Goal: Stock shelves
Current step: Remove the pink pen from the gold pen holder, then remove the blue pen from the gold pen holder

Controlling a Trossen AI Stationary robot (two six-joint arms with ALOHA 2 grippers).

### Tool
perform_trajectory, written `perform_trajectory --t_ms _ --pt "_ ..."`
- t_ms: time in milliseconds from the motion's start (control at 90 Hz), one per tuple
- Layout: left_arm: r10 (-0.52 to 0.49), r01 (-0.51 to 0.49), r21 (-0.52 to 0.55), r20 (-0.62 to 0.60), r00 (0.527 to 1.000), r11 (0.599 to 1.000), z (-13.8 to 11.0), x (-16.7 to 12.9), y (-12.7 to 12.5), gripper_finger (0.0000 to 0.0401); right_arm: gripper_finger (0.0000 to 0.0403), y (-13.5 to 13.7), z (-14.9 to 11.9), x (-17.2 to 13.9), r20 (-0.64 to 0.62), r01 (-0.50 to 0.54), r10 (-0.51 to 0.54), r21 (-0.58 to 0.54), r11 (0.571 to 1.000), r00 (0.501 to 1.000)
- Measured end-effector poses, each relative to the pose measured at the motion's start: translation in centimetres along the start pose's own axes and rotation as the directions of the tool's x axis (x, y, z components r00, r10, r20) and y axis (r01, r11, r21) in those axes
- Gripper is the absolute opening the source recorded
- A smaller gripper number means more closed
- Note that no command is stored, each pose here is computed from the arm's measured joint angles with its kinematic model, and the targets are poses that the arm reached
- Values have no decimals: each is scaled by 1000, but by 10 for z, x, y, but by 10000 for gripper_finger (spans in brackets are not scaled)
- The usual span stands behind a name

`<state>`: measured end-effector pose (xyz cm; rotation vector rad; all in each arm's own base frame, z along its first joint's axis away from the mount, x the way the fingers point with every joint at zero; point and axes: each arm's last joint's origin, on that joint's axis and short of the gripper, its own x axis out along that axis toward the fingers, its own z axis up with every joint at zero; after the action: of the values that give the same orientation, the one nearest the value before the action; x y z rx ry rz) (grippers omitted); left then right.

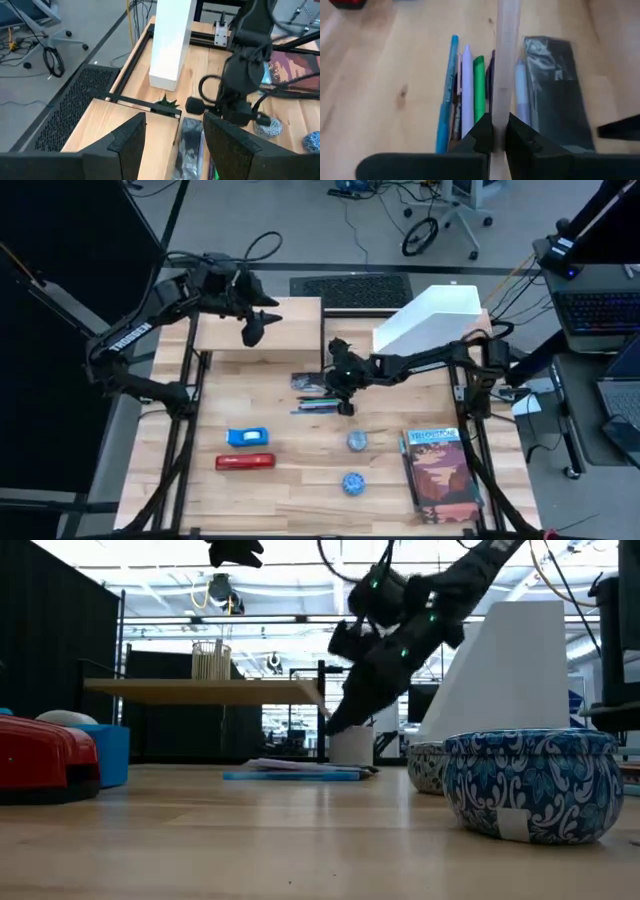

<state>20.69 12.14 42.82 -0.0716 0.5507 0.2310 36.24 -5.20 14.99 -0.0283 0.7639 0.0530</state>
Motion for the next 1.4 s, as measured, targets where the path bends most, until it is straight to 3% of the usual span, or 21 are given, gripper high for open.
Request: perform_trajectory --t_ms 189,389,722,911,1122,1267,1400 --pt "-1 1 -4 0 1000 1000 0 0 0 183 17 -4 -12 17 -47 89 -88 6 996 995" --pt "-1 1 -4 1 1000 1000 0 0 0 183 24 -1 -10 19 -22 85 -85 4 996 996" --pt "21 -21 -6 -4 1000 1000 0 0 0 183 149 3 -5 14 7 2 -3 91 996 1000" --pt "105 -104 -29 25 994 994 2 -9 3 183 204 2 17 -28 62 24 -29 78 997 998" --pt "278 -276 -46 44 960 960 0 -29 16 182 213 -6 39 -92 154 116 -129 93 989 980" --pt "388 -390 -74 -36 921 918 -9 -36 32 182 209 -15 49 -128 251 159 -186 123 980 950" --pt "400 -418 -101 -163 902 903 -21 -28 48 182 208 -25 51 -148 288 211 -245 145 967 926"
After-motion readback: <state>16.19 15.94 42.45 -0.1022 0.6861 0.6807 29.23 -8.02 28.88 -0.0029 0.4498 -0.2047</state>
